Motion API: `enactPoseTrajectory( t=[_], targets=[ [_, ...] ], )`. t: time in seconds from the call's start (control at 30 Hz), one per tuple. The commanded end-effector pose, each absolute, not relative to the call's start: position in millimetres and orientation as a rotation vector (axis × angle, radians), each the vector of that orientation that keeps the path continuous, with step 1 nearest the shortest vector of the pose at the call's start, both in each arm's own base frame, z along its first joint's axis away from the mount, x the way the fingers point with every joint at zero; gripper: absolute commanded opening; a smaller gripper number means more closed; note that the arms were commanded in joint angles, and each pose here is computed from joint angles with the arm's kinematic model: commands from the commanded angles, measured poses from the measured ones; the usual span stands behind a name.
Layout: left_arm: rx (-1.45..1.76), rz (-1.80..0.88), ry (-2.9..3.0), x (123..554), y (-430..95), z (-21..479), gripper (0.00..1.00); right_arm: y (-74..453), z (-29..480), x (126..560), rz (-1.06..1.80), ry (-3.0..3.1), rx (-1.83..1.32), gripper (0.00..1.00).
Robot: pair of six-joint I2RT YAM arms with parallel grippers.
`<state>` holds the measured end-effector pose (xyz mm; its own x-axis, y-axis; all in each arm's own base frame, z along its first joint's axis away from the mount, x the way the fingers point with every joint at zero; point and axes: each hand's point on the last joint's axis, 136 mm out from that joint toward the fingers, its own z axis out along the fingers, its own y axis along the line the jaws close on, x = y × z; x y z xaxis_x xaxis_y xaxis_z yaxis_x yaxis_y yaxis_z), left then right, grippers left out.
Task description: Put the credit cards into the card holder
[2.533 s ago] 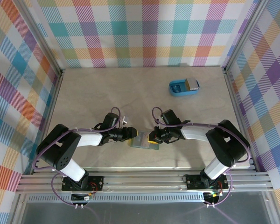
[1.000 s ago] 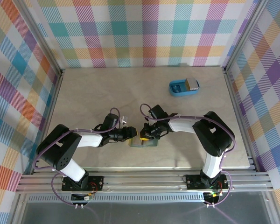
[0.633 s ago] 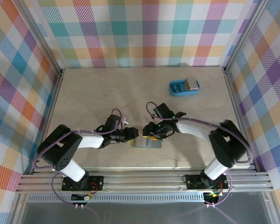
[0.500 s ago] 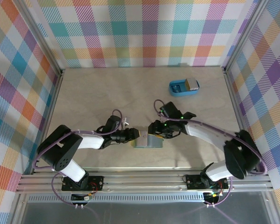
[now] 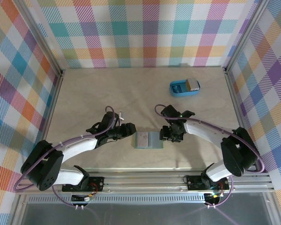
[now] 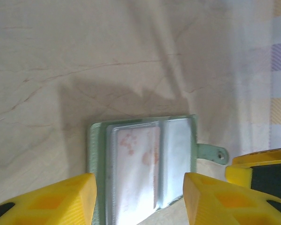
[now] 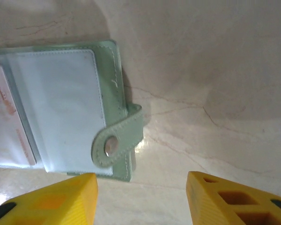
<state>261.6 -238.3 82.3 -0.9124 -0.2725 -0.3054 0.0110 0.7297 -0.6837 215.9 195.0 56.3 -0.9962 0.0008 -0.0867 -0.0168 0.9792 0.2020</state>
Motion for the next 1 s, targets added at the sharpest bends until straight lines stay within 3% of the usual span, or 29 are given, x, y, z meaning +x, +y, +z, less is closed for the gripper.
enactPoseTrajectory(
  t=[0.0,0.1,0.2,0.33,0.43,0.57,0.97],
  targets=[
    [-0.222,-0.877,2.672,251.7,-229.1,61.6,0.53,203.0,55.9,226.6,0.287,3.026,-0.132,0.51],
    [-0.213,-0.837,2.700,250.7,-230.7,56.7,0.54,207.5,51.6,234.2,0.284,3.010,-0.184,0.50],
    [-0.195,-0.839,2.715,249.8,-236.8,54.8,0.55,205.4,46.9,237.7,0.267,3.014,-0.189,0.38],
    [-0.178,-0.836,2.729,250.1,-243.3,52.2,0.55,201.5,40.3,236.0,0.272,3.022,-0.190,0.15],
    [-0.185,-0.814,2.738,250.4,-241.9,49.1,0.55,197.7,38.6,234.8,0.285,3.023,-0.176,0.12],
    [-0.176,-0.846,2.738,251.0,-247.0,45.3,0.55,193.6,36.1,235.0,0.309,3.023,-0.161,0.00],
    [-0.110,-0.975,2.721,245.9,-264.7,37.4,0.62,193.5,25.5,234.5,0.408,3.045,-0.105,0.00]
  ],
)
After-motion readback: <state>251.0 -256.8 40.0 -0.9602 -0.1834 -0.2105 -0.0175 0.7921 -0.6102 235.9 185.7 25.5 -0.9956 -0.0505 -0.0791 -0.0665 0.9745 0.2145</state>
